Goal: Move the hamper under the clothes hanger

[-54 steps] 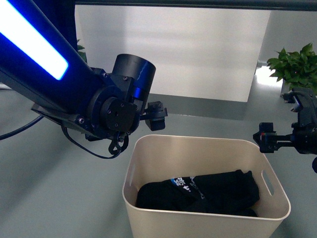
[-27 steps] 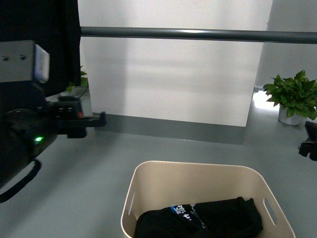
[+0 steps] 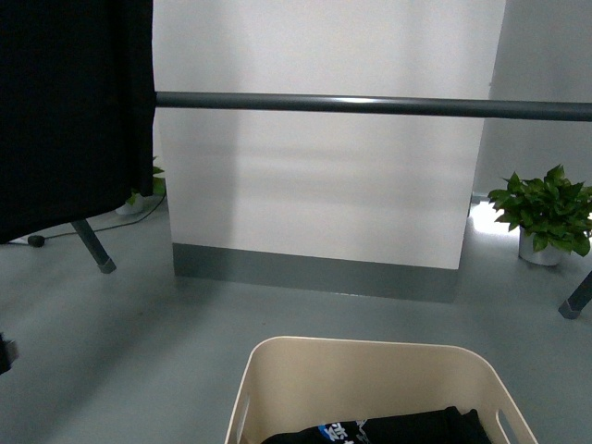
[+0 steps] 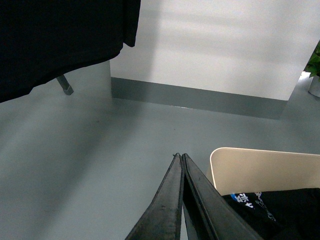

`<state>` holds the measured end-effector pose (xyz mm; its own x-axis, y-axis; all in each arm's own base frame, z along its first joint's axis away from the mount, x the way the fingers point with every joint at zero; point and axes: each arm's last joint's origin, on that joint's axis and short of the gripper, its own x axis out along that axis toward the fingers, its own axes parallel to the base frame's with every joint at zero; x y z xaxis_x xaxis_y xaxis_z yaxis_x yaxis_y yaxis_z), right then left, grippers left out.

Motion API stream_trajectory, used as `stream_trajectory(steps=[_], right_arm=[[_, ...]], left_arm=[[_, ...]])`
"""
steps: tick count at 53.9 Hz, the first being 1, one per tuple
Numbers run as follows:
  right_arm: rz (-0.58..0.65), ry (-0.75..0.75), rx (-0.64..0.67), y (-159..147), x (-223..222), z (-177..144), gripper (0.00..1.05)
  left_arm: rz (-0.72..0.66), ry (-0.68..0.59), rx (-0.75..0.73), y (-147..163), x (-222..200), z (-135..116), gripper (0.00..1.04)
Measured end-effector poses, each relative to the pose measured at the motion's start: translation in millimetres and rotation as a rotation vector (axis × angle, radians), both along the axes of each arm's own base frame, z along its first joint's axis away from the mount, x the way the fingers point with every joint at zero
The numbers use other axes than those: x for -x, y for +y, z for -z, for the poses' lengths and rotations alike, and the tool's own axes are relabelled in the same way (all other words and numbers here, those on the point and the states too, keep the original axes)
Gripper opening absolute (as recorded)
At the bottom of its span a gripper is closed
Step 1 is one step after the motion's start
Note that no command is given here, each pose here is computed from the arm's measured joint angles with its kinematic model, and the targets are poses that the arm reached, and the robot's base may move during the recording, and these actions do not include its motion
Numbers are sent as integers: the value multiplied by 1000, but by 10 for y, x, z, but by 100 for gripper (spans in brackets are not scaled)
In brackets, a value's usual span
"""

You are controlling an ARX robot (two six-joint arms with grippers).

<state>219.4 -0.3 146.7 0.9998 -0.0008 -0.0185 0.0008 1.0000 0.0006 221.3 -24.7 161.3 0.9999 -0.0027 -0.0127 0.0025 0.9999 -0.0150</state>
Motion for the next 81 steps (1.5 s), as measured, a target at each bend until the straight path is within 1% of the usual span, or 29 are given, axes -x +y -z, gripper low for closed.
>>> stream_trajectory(steps=[10,15,17,24,40,51,81], right_arm=[[0,21,0,0,240,-75,2],[0,-3,0,0,371,-146,2],[0,-5,0,1,411,-153,2],[0,0,0,1,515,-146,2],[0,-4,0,1,734,-157,2],[0,-14,0,1,855,-184,2],[0,-27,0,2,1047,-220,2]], left_arm=[[-1,0,0,88,253,-4,4],[1,2,0,124,374,-3,4],[26,2,0,166,425,-3,4],[-4,1,0,240,521,-9,4],[0,-2,-1,243,742,-20,4],[0,-21,-2,243,856,-78,4],[0,-37,-2,244,1062,-119,4]])
